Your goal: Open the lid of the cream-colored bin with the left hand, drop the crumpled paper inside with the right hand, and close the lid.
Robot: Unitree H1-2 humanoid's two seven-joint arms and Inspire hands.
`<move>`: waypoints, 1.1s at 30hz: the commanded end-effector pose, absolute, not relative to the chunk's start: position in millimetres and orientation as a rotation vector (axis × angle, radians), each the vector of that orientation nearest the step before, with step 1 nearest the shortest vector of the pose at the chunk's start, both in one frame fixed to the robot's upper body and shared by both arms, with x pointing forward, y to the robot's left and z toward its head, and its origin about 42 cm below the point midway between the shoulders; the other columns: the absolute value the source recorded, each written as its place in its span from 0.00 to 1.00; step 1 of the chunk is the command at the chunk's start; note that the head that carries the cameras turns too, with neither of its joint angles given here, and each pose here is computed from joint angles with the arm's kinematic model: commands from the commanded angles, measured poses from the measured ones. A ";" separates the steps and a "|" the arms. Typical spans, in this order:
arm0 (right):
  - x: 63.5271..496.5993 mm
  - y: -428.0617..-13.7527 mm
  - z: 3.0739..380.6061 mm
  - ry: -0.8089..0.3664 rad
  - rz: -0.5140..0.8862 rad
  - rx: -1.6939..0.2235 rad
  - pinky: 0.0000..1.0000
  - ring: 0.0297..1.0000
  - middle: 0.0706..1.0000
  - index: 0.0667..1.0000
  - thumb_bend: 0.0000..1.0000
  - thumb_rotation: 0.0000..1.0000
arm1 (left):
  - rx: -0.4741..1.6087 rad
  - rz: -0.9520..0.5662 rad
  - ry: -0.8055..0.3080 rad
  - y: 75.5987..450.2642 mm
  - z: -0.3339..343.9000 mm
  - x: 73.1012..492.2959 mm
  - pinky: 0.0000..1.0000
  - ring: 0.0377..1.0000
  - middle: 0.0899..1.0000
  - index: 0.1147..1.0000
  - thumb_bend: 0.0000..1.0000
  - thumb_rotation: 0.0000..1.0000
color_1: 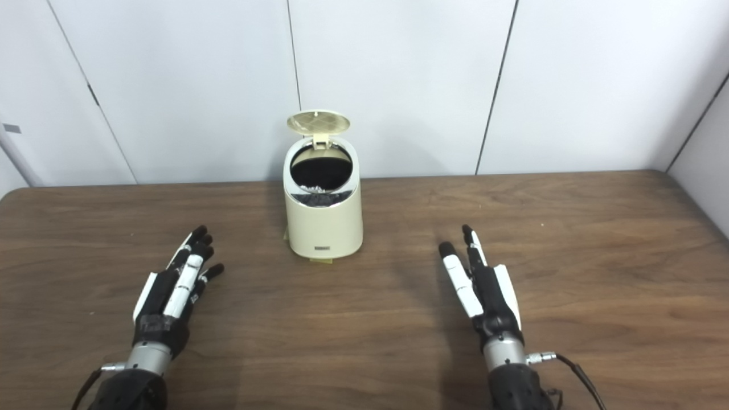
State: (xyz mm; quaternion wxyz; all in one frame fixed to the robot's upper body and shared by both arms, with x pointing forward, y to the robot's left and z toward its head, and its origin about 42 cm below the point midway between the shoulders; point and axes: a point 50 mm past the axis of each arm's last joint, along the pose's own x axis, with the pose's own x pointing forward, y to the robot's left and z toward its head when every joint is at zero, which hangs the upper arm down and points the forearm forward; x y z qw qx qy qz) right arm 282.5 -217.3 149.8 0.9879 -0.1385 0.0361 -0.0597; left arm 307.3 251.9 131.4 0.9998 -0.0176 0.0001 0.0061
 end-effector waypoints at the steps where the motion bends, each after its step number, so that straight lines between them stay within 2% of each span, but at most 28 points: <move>1: 284.7 -216.7 157.9 0.005 -0.137 -0.248 0.91 1.00 1.00 1.00 0.61 1.00 | -0.031 -0.003 -0.095 252.4 157.1 319.1 0.99 0.98 0.96 0.99 0.59 0.72; 4: 284.6 -215.0 156.8 -0.003 -0.129 -0.193 0.96 1.00 1.00 1.00 0.61 1.00 | -0.023 -0.019 -0.115 252.0 165.1 324.8 1.00 0.99 0.98 1.00 0.58 0.75; 13: 284.0 -214.3 152.9 -0.008 -0.118 -0.108 0.98 1.00 1.00 1.00 0.57 1.00 | 0.037 -0.026 -0.214 240.0 207.3 348.5 0.96 0.97 0.96 0.98 0.58 0.80; 21: 285.3 -215.6 143.8 -0.005 -0.123 0.001 1.00 1.00 1.00 1.00 0.62 1.00 | 0.127 -0.045 -0.325 228.4 251.1 382.9 0.95 0.95 0.95 0.97 0.61 0.81; 28: 284.8 -214.3 139.2 -0.010 -0.119 0.005 1.00 1.00 1.00 1.00 0.57 1.00 | 0.200 -0.071 -0.378 219.2 283.4 410.7 0.96 0.96 0.96 0.99 0.65 0.81; 33: 283.3 -212.8 138.8 -0.003 -0.113 -0.025 1.00 0.99 1.00 1.00 0.56 1.00 | 0.272 -0.122 -0.411 205.5 311.3 432.4 0.95 0.97 0.95 0.97 0.68 0.81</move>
